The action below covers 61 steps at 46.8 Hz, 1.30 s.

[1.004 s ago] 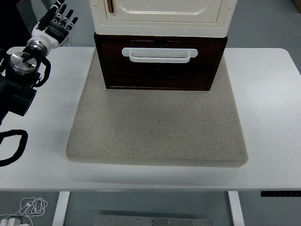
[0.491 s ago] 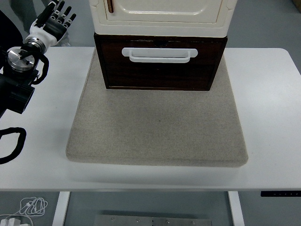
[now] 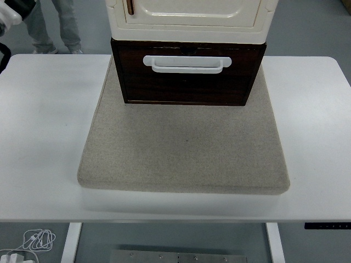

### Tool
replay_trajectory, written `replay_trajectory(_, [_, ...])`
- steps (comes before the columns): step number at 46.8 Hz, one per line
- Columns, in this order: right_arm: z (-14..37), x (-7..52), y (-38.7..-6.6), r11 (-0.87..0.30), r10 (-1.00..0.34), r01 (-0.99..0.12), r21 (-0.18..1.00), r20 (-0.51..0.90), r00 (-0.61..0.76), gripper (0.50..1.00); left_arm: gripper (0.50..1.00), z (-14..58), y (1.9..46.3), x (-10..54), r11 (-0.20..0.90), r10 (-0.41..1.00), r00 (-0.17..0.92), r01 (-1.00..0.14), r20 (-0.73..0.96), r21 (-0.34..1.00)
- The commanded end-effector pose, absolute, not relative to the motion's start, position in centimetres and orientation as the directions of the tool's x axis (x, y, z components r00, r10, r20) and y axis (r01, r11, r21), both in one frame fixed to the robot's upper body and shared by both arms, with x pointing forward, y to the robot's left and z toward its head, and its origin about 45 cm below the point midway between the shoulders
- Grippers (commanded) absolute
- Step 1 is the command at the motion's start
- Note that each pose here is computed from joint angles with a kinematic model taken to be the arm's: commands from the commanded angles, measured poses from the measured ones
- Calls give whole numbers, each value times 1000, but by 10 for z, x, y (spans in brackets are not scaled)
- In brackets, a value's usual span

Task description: Open the drawer under the combination cabinet

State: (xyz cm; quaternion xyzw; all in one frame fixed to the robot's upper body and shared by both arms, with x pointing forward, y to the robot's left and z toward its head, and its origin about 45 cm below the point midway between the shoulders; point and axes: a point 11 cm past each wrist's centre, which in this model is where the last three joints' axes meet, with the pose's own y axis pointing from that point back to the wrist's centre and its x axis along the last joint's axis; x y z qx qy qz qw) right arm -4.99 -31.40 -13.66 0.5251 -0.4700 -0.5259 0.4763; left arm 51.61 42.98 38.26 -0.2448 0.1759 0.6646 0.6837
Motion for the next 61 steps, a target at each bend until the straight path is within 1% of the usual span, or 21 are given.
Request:
replay_trajectory(1, [-137, -50, -314, -105, -994, 8, 994, -105, 6, 926, 1000, 412, 441, 512, -22, 857, 71, -984, -510, -174])
replay_trajectory(6, [-137, -50, -314, -105, -994, 6, 994, -105, 5, 926, 1000, 446, 461, 500, -39, 911, 68, -968, -408, -249])
replay_trajectory(13, [-137, -50, -314, -105, -994, 8, 994, -105, 5, 926, 1000, 499, 463, 481, 33, 966, 120, -935, -229, -353])
replay_trajectory(23, [-137, -50, -314, -105, -994, 8, 994, -105, 5, 926, 1000, 558, 428, 451, 199, 971, 236, -872, -28, -448])
replay_trajectory(32, [-137, -50, -314, -105, -994, 8, 994, -105, 5, 926, 1000, 598, 379, 418, 376, 927, 329, -789, 181, -486])
replay_trajectory(40, [-137, -50, -314, -105, -994, 8, 994, -105, 5, 926, 1000, 613, 329, 393, 525, 848, 389, -707, 359, -474])
replay_trajectory(46, [-137, -50, -314, -105, -994, 6, 994, -105, 5, 926, 1000, 615, 293, 376, 615, 784, 439, -644, 439, -454])
replay_trajectory(53, [-137, -50, -314, -105, -994, 7, 994, -105, 6, 926, 1000, 596, 254, 370, 704, 699, 509, -613, 502, -359])
replay_trajectory(61, [-137, -50, -314, -105, -994, 8, 994, -105, 5, 926, 1000, 579, 230, 377, 745, 623, 548, -634, 558, -209])
